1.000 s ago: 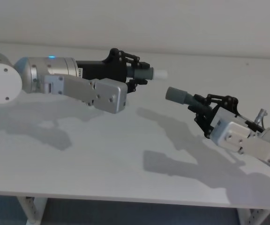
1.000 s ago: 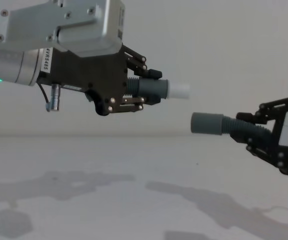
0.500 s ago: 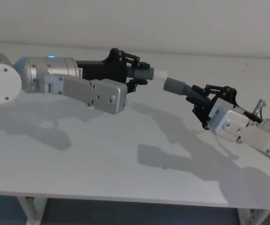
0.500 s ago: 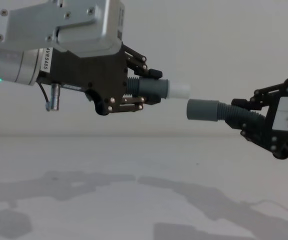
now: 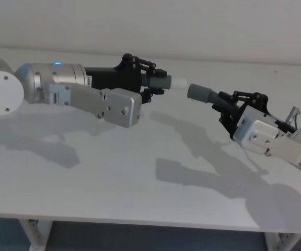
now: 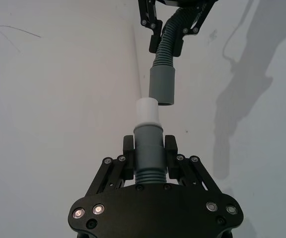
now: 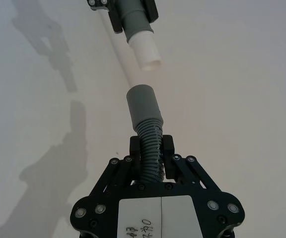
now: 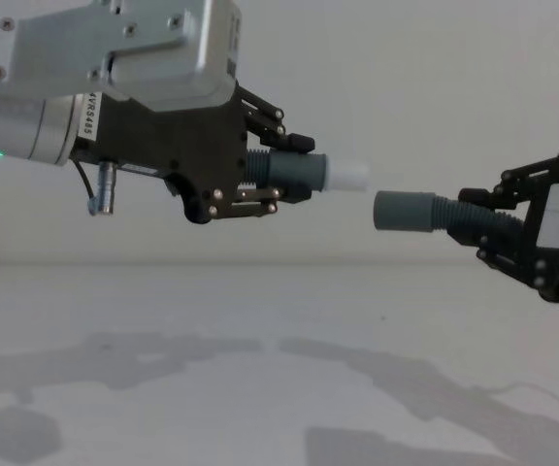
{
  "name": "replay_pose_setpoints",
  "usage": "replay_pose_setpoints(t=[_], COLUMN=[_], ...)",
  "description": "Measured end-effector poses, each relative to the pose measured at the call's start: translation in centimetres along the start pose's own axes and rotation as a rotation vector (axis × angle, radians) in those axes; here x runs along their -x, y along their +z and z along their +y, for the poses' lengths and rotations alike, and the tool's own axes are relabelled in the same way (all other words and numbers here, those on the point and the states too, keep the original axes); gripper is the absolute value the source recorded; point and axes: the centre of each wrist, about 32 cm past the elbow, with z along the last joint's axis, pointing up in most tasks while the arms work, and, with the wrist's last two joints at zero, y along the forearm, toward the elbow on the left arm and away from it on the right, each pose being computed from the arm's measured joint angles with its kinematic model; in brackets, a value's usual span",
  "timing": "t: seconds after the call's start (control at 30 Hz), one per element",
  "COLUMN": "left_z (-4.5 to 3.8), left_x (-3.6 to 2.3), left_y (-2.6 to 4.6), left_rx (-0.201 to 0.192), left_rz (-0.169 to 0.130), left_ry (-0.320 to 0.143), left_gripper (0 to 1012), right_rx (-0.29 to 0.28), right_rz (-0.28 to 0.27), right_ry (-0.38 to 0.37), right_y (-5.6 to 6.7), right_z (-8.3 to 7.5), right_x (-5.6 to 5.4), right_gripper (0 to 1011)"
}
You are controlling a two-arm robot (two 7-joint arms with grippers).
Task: Use both hands to pick up one end of the pipe from the table, align the ends, and insert them.
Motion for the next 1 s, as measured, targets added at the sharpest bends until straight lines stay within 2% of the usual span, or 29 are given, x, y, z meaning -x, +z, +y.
replay_pose_setpoints(t=[0.53, 1.0], left_z=[0.0, 0.0], left_x=[0.0, 0.0], left_y=[0.0, 0.0], left_rx=[0.0, 0.0], left_rz=[0.0, 0.0], left_ry=[0.0, 0.0], left_gripper=[354, 354], right_rx=[0.002, -0.018], right_rz=[-0.011, -0.013], right_ry=[-0.033, -0.03], right_y=[-0.2, 0.4], right_z=[-0.9, -1.7], right_x=[-0.7, -0.9], right_gripper=[252, 252])
